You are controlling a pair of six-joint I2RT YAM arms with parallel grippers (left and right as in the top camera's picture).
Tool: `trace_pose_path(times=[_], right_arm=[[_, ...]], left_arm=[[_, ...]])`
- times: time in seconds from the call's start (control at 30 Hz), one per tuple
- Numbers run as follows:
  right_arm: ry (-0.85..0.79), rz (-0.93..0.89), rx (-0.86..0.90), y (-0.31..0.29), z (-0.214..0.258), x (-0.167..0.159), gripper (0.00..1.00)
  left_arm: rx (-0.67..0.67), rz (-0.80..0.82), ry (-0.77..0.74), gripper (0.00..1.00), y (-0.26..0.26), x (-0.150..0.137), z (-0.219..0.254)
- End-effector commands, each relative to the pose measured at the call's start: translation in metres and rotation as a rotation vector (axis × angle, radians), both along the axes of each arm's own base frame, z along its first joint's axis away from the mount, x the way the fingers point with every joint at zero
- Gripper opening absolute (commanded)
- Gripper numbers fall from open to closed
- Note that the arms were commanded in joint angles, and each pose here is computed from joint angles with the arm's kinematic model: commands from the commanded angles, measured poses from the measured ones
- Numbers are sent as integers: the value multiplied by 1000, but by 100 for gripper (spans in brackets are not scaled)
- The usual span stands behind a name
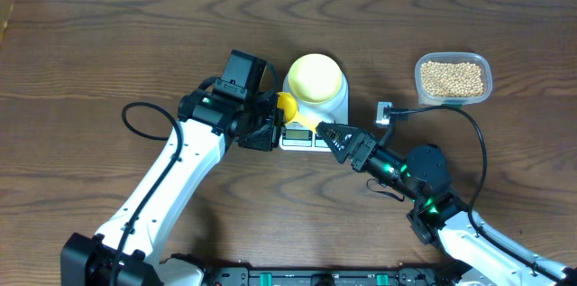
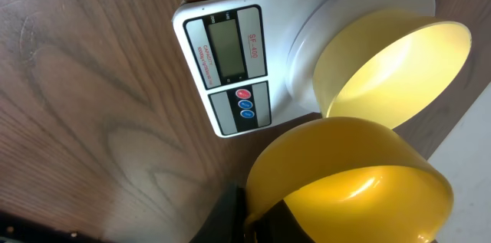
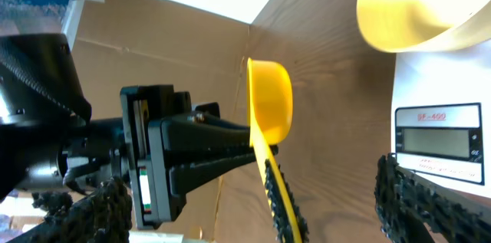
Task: Scoop item into bowl and weigh 50g on scale
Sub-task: 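Close the right gripper on the scoop handle while the left holds it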
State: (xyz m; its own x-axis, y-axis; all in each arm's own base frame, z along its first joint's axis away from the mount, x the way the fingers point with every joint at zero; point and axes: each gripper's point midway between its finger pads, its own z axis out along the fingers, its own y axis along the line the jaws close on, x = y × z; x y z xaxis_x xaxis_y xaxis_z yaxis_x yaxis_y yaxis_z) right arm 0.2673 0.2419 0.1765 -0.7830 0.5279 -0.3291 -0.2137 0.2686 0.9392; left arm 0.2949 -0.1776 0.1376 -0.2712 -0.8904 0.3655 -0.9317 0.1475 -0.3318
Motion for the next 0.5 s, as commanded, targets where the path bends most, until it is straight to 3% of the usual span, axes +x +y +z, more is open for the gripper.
trace_pose_path(times=[0.0, 0.47], right_arm=[[-37, -25, -9, 3, 8, 6, 98], [-32, -87, -24, 2, 5, 10, 94]], left_arm=[[-3, 25, -5, 8, -1, 0, 4], [-21, 27, 27, 8, -19, -12, 4]])
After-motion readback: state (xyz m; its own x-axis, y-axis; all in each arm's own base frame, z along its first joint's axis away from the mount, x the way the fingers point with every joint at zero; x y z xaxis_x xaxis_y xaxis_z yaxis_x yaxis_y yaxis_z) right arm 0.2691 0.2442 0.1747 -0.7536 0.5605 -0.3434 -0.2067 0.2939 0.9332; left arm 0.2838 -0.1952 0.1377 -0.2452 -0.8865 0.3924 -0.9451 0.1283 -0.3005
